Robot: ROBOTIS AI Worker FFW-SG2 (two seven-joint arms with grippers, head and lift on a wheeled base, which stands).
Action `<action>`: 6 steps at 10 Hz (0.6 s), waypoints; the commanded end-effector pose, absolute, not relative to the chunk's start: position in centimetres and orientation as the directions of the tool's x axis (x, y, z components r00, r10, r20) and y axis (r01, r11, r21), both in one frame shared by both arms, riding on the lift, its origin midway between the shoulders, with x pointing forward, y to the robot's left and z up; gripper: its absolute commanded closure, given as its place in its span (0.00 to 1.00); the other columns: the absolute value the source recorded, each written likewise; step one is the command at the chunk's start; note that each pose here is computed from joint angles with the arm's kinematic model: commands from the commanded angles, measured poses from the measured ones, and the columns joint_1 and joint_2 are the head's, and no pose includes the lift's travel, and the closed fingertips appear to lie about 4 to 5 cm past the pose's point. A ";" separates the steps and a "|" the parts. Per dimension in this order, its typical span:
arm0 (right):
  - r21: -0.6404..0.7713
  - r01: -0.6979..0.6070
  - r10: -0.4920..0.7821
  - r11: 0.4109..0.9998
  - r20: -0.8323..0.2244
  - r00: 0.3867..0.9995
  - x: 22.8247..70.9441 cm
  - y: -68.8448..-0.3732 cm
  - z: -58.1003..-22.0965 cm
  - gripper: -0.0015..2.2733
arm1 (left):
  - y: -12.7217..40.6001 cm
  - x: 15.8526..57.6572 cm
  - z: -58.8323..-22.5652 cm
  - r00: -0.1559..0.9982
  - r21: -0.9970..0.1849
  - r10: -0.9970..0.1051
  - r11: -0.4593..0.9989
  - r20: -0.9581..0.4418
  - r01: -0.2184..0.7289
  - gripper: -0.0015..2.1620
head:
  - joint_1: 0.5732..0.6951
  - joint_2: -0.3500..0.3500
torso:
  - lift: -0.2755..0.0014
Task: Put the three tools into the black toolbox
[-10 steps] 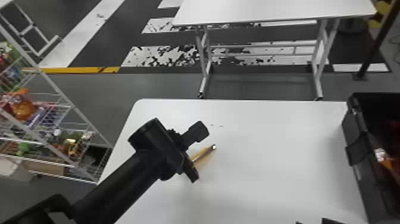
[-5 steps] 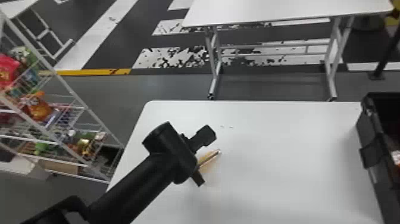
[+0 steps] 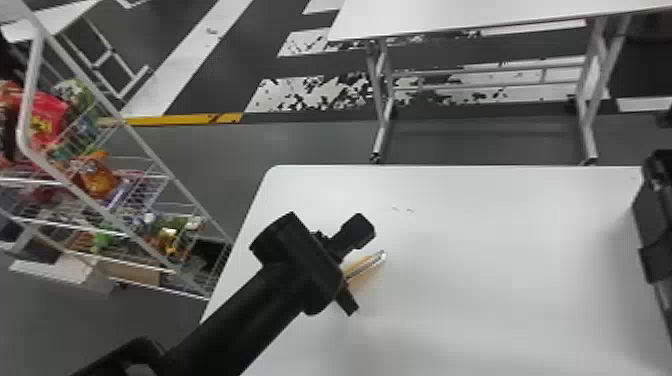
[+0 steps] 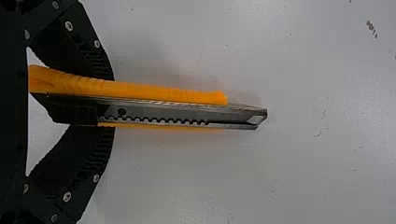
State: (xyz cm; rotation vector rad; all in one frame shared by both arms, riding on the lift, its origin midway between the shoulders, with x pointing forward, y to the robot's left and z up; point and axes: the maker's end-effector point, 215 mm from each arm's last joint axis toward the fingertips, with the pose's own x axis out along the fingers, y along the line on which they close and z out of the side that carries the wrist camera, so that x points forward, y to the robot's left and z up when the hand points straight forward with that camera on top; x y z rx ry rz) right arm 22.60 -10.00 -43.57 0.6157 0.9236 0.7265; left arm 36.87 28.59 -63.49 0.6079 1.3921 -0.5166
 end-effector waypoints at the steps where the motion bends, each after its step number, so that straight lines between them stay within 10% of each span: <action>1: 0.741 -0.288 0.779 0.606 -0.481 0.402 22.5 -9.8 -43.5 0.03 | 28.7 36.2 -63.8 0.106 0.085 0.019 0.745 -0.994 0.661 0.73 | 1.00 1.00 | 0.81; 3: 0.738 -0.295 0.780 0.606 -0.479 0.403 22.5 -9.7 -43.2 0.03 | 29.4 36.1 -63.3 0.107 0.080 0.012 0.753 -0.994 0.654 0.00 | 1.00 1.00 | 0.81; 6: 0.740 -0.298 0.782 0.603 -0.474 0.405 22.6 -9.6 -43.1 0.03 | 31.0 35.1 -62.0 0.083 0.094 0.053 0.781 -0.995 0.618 0.01 | 1.00 1.00 | 0.81</action>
